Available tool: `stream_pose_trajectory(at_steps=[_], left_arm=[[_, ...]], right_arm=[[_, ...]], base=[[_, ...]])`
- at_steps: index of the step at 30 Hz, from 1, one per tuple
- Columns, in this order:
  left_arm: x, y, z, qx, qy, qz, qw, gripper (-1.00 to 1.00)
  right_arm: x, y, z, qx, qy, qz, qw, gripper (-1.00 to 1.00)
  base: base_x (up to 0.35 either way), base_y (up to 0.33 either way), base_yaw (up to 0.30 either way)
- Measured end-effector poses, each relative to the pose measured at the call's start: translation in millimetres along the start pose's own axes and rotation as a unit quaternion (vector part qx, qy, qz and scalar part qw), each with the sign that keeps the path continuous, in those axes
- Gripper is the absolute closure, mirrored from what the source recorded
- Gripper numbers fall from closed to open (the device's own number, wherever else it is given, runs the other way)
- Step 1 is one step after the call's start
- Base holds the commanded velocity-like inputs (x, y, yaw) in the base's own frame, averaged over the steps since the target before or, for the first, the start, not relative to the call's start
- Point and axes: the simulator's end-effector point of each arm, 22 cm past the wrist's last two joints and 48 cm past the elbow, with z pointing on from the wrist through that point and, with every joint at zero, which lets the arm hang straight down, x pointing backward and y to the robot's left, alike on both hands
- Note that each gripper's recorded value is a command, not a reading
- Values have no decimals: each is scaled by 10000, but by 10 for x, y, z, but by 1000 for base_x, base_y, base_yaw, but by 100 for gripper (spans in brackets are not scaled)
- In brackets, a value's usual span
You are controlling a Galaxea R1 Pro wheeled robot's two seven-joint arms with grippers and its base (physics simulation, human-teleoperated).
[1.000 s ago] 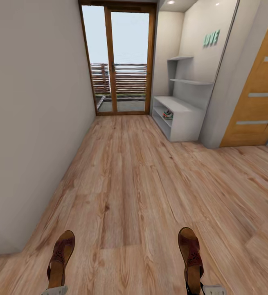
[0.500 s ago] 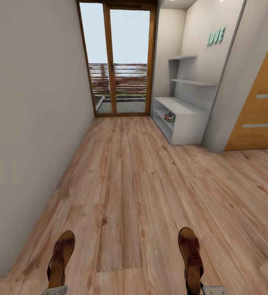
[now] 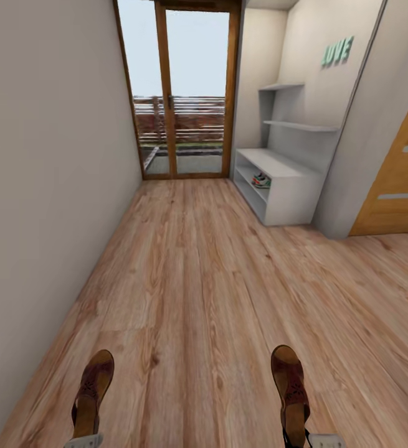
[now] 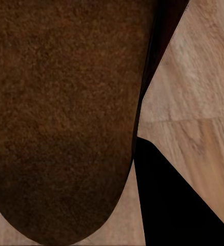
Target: Pick up the two gym shoes and the two sandals from the corridor floor and place them onto the hallstand (shoe rack) in the corridor, making sure they are on the rack and not on the floor. Arrange them so the two gym shoes are next to each other and the two sandals are next to each other.
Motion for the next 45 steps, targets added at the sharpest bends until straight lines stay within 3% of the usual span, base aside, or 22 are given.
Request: stream_pose_trajectory(at_steps=[12, 45], left_arm=[[35, 1, -2, -2, 38, 2, 10000, 100], [36, 4, -2, -4, 39, 3, 10000, 100]], right_arm=[[32, 1, -2, 0, 36, 1, 10000, 100], [33, 1, -1, -1, 37, -1, 10000, 100]], base=[[339, 23, 98], [339, 48, 3]])
